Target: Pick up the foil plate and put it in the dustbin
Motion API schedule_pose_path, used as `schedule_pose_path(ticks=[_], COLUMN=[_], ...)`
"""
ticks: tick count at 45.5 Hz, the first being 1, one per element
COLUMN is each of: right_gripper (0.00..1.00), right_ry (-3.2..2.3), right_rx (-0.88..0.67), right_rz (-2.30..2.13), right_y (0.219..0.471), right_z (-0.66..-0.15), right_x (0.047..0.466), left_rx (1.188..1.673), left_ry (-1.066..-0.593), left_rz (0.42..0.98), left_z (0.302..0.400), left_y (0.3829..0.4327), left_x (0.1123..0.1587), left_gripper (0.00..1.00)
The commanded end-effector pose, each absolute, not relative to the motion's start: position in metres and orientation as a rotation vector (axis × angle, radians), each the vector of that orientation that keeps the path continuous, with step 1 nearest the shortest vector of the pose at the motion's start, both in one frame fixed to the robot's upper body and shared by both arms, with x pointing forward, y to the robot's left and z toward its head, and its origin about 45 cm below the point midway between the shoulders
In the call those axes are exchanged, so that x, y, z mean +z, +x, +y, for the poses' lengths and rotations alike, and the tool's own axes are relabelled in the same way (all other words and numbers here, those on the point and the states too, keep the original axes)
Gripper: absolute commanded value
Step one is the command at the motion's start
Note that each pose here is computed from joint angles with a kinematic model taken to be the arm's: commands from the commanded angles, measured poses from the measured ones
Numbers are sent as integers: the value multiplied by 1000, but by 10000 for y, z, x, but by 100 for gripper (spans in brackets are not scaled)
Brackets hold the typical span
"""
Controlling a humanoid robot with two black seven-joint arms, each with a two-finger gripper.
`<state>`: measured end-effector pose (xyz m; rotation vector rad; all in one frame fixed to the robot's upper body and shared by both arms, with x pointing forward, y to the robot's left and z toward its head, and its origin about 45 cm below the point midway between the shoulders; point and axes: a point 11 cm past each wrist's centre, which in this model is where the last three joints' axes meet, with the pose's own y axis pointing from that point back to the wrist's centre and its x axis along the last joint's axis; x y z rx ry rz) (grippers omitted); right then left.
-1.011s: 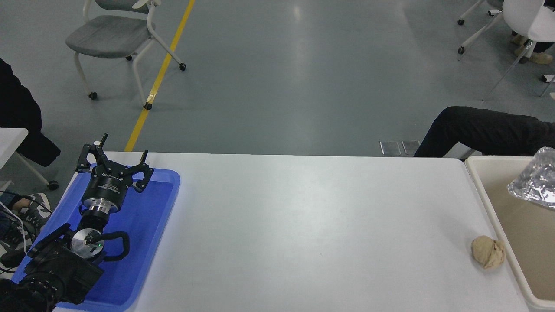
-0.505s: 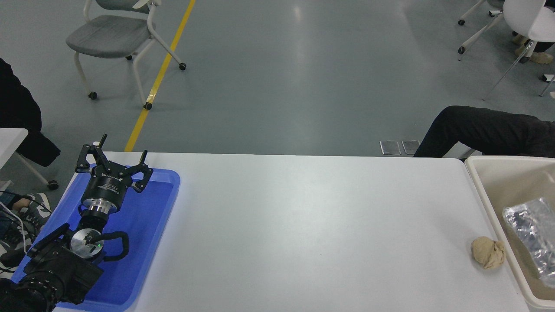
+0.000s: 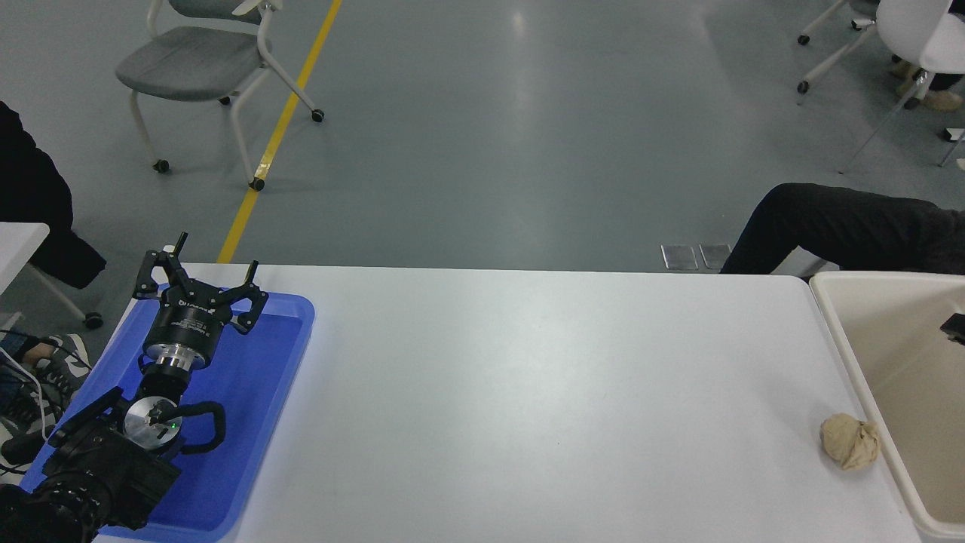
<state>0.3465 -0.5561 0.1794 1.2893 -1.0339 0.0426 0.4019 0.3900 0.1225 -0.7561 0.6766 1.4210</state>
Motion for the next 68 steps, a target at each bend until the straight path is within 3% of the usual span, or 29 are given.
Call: schedule_pose_path(ticks=[1,15,35,53,68], right_gripper=[100,100,100,100,100], right_ry=[1470,1503,1573,1520,1462], right_rx=[174,195,191,200,324], right_rz=[-809,-511,-231,-95,-30], right_y=[3569,3527,3518,3576,3668], right_z=[-4845,-4438,-3256,-2454,-1672], right_x=[2063,2558,3214,3346,3288], left_rx=[1420,1420,1427,1430,1431], left_ry=[-754,-757,-753,-755,-752], left_rz=[677,678,674,673,674], left_z=[3897,3892,3924,3937,3937], left_y=[4020,4020,4009,4003,3997], left_x=[1224,1222,1220,1219,1212], left_gripper=[100,100,100,100,100])
